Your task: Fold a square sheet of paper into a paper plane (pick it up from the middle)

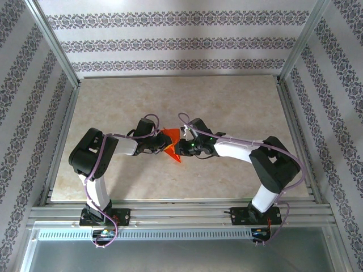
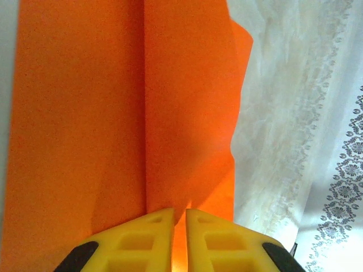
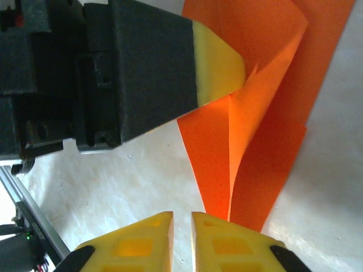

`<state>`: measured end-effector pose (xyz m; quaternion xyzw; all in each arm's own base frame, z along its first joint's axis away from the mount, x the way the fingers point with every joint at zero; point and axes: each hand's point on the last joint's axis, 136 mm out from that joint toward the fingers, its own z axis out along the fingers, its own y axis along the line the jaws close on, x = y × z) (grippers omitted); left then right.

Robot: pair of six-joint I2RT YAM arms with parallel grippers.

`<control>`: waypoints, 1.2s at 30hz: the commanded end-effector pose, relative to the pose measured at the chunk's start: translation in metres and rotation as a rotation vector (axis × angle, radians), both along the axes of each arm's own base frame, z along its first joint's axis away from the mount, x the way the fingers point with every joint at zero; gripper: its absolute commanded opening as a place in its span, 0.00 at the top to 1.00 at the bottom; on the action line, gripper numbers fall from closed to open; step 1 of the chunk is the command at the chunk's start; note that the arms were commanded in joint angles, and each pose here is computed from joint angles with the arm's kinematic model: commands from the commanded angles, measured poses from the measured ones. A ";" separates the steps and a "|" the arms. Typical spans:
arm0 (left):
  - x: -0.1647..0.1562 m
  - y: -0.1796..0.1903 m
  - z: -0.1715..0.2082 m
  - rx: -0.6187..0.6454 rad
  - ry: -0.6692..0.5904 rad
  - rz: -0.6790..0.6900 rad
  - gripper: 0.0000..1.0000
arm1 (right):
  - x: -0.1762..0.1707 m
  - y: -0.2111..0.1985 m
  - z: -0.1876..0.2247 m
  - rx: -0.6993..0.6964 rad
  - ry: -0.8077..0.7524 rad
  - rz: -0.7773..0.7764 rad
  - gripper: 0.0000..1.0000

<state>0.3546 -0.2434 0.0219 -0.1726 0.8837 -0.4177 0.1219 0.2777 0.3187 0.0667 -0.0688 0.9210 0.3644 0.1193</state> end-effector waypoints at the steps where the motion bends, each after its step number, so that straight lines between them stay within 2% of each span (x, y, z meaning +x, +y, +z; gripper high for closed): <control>1: -0.028 0.019 -0.051 0.133 0.150 0.005 0.85 | 0.006 0.012 0.002 0.014 0.010 0.003 0.85; 19: -0.027 0.016 -0.049 0.119 0.157 0.008 0.82 | -0.004 0.001 -0.040 -0.071 0.108 0.000 0.85; 36: -0.026 0.014 -0.050 0.119 0.164 0.001 0.79 | -0.004 -0.011 -0.053 -0.125 0.127 -0.032 0.85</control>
